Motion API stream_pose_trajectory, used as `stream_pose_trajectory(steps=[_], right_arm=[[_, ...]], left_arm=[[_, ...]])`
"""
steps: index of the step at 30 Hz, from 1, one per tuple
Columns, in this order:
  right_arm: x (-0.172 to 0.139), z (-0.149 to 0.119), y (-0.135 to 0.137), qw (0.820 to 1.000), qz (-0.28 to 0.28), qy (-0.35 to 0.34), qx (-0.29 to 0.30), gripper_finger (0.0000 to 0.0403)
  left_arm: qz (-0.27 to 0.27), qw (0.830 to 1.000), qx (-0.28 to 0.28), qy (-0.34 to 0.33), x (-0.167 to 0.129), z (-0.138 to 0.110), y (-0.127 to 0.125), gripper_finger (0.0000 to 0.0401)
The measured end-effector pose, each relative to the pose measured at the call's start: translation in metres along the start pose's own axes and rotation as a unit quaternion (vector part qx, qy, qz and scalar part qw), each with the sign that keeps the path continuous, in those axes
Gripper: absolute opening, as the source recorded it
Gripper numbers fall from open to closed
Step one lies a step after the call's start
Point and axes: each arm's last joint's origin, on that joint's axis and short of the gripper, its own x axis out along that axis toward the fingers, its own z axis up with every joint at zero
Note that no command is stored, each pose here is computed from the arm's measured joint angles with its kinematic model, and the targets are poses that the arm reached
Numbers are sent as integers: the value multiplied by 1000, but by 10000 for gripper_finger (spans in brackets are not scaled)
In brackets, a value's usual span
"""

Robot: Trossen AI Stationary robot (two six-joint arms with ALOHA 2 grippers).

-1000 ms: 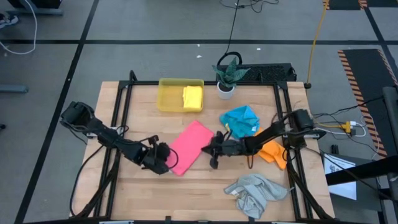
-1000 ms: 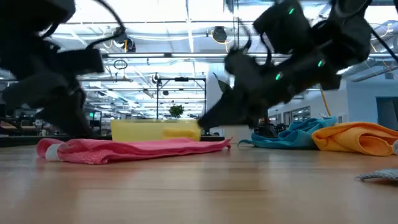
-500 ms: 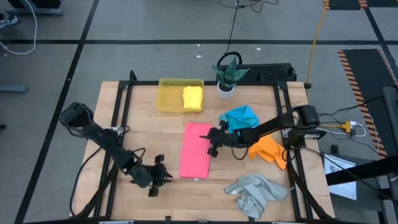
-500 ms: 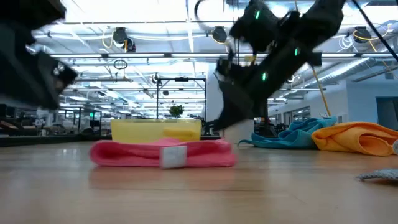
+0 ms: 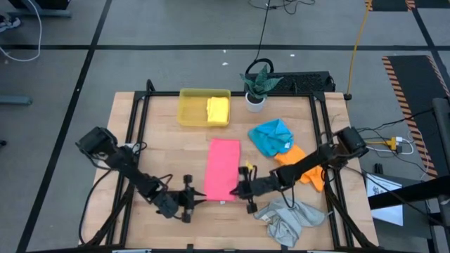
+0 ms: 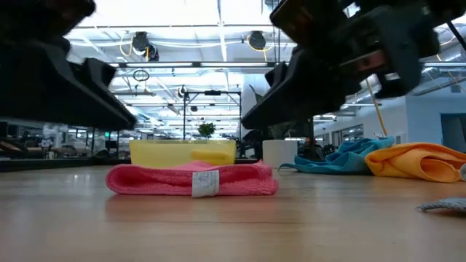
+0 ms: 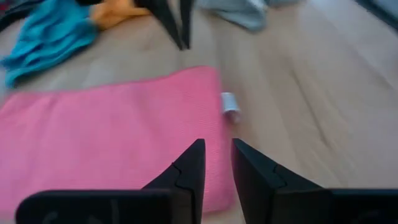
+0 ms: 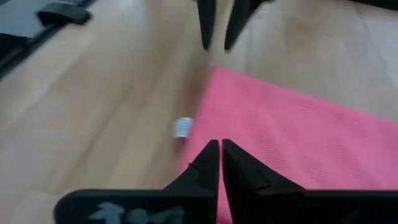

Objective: Fold microfiber towels
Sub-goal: Fold the pink microfiber cloth

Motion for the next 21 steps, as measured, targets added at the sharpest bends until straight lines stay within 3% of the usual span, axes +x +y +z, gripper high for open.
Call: stream_pose_trajectory(steps=[4, 9, 15, 21], right_arm=[[-2, 0, 11, 1000, 14, 0, -10, 47], [-1, -3, 17, 999, 19, 2, -27, 99], [10, -17, 18, 998, 18, 20, -51, 134], [23, -36, 21, 995, 19, 49, -83, 119]], left_arm=[[-52, 991, 125, 1, 16, 9, -9, 82], [-60, 976, 212, 7, 28, 21, -11, 106], [-57, 971, 223, 68, 33, 17, -2, 190], [-50, 968, 202, 137, 34, 6, 9, 236]])
